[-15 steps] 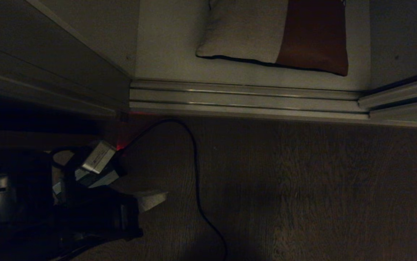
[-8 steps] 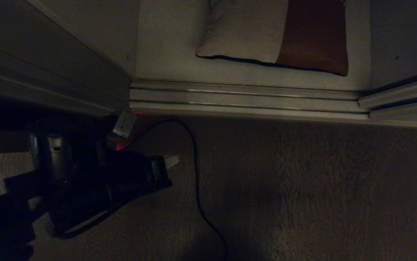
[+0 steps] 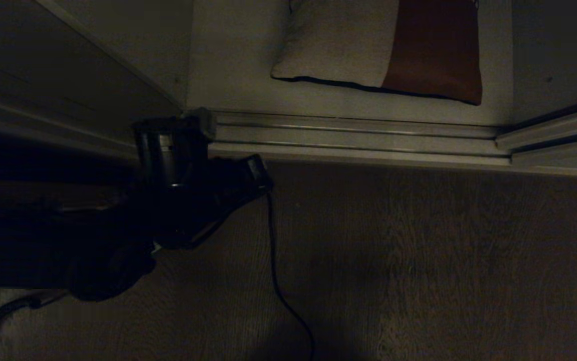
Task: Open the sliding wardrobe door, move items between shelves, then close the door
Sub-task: Place the pillow on the higher shelf
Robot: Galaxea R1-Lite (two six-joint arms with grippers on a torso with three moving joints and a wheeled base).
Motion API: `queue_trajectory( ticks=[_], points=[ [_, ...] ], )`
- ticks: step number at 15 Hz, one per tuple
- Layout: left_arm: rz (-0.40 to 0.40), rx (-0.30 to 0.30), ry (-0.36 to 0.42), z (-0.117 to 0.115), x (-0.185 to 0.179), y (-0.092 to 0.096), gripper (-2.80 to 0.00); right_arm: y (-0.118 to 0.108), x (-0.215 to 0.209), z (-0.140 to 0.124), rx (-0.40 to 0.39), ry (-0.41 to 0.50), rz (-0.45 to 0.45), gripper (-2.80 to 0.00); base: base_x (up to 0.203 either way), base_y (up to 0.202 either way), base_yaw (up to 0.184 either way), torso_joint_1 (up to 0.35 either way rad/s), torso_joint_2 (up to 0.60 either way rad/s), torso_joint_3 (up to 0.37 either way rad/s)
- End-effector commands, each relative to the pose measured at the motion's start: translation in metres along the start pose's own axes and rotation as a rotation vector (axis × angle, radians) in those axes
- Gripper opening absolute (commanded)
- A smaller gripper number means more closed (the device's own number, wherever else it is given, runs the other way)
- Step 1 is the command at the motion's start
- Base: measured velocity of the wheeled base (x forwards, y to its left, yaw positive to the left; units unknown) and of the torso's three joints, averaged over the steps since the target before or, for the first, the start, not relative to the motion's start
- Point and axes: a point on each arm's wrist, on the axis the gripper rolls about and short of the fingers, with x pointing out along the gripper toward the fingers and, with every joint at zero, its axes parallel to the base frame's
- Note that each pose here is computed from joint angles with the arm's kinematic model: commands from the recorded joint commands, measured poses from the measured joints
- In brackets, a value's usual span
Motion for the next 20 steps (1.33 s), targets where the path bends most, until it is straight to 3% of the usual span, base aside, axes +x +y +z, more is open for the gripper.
queue_trajectory(
  ticks=[1, 2, 5, 7, 11, 14, 17, 20],
  points=[
    [0.041, -0.001, -0.004, -0.012, 0.027, 0.001, -2.80, 0.000, 0.000, -0.001, 0.000, 0.001, 0.000, -2.80, 0.000, 0.000, 0.000, 0.000, 0.00, 0.000],
    [0.072, -0.008, -0.037, -0.009, 0.037, 0.001, 0.00, 0.000, 0.000, -0.001, 0.000, 0.001, 0.000, -2.80, 0.000, 0.000, 0.000, 0.000, 0.00, 0.000],
    [0.084, -0.096, -0.116, 0.006, 0.056, 0.001, 0.00, 0.000, 0.000, -0.001, 0.000, 0.001, 0.000, -2.80, 0.000, 0.000, 0.000, 0.000, 0.00, 0.000],
    [0.060, -0.123, -0.150, 0.015, 0.064, -0.003, 0.00, 0.000, 0.000, -0.001, 0.000, 0.001, 0.000, -2.80, 0.000, 0.000, 0.000, 0.000, 0.00, 0.000],
    [-0.114, -0.180, -0.161, 0.038, 0.062, -0.015, 0.00, 0.000, 0.000, -0.001, 0.000, 0.001, 0.000, -2.80, 0.000, 0.000, 0.000, 0.000, 0.00, 0.000],
    [-0.150, -0.186, -0.203, 0.053, 0.076, -0.014, 0.00, 0.000, 0.000, -0.001, 0.000, 0.001, 0.000, -2.80, 0.000, 0.000, 0.000, 0.000, 0.00, 0.000],
    [-0.179, -0.174, -0.221, 0.061, 0.096, 0.003, 0.00, 0.000, 0.000, -0.001, 0.000, 0.001, 0.000, -2.80, 0.000, 0.000, 0.000, 0.000, 0.00, 0.000],
    [-0.261, -0.157, -0.207, 0.065, 0.105, 0.013, 0.00, 0.000, 0.000, -0.001, 0.000, 0.001, 0.000, -2.80, 0.000, 0.000, 0.000, 0.000, 0.00, 0.000]
  ],
)
